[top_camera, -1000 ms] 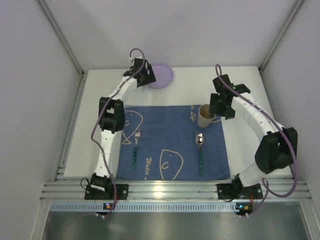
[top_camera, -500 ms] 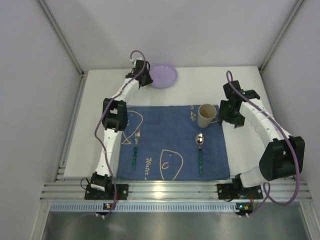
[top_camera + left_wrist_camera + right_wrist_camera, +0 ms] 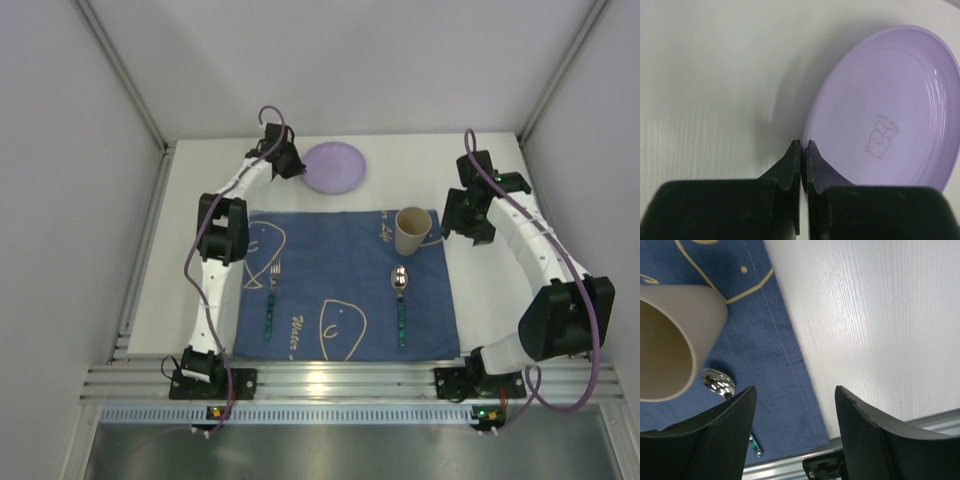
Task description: Set the dinner table for one person
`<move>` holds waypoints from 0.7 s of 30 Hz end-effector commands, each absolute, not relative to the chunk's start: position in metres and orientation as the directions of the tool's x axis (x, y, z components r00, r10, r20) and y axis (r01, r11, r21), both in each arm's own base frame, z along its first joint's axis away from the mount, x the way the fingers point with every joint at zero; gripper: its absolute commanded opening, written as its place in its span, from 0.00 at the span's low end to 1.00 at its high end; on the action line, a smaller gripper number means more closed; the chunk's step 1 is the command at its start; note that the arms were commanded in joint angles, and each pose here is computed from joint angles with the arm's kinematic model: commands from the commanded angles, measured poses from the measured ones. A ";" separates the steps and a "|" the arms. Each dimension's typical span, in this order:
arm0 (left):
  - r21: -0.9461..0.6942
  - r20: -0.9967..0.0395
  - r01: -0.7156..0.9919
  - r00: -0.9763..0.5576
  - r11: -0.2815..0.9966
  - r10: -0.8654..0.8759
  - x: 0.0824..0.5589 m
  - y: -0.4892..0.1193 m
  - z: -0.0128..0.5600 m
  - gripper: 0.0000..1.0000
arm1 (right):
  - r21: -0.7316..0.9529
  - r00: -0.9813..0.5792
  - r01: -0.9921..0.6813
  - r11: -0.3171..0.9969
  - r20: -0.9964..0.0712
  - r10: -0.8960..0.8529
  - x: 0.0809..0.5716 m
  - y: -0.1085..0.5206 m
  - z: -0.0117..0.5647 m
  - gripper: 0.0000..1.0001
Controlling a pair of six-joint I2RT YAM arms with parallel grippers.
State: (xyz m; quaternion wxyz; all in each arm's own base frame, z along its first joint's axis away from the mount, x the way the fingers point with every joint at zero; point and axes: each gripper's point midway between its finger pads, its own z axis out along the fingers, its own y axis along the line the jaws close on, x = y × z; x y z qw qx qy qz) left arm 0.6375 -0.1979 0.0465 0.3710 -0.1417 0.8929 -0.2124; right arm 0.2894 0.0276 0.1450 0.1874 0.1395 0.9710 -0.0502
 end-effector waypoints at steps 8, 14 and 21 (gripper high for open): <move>-0.553 -0.623 0.035 -0.680 0.832 -0.386 0.509 -0.189 0.178 0.00 | 0.047 -0.849 0.297 0.954 -0.443 0.287 0.310 0.039 0.178 0.65; -0.583 -0.549 0.083 -0.774 0.808 -0.316 0.396 -0.189 0.170 0.00 | 0.063 -0.851 0.287 0.956 -0.441 0.285 0.304 0.043 0.177 0.65; -0.524 -0.476 0.102 -0.859 0.845 -0.191 0.280 -0.209 0.116 0.00 | 0.094 -0.807 0.317 0.944 -0.496 0.320 0.296 0.039 0.192 0.68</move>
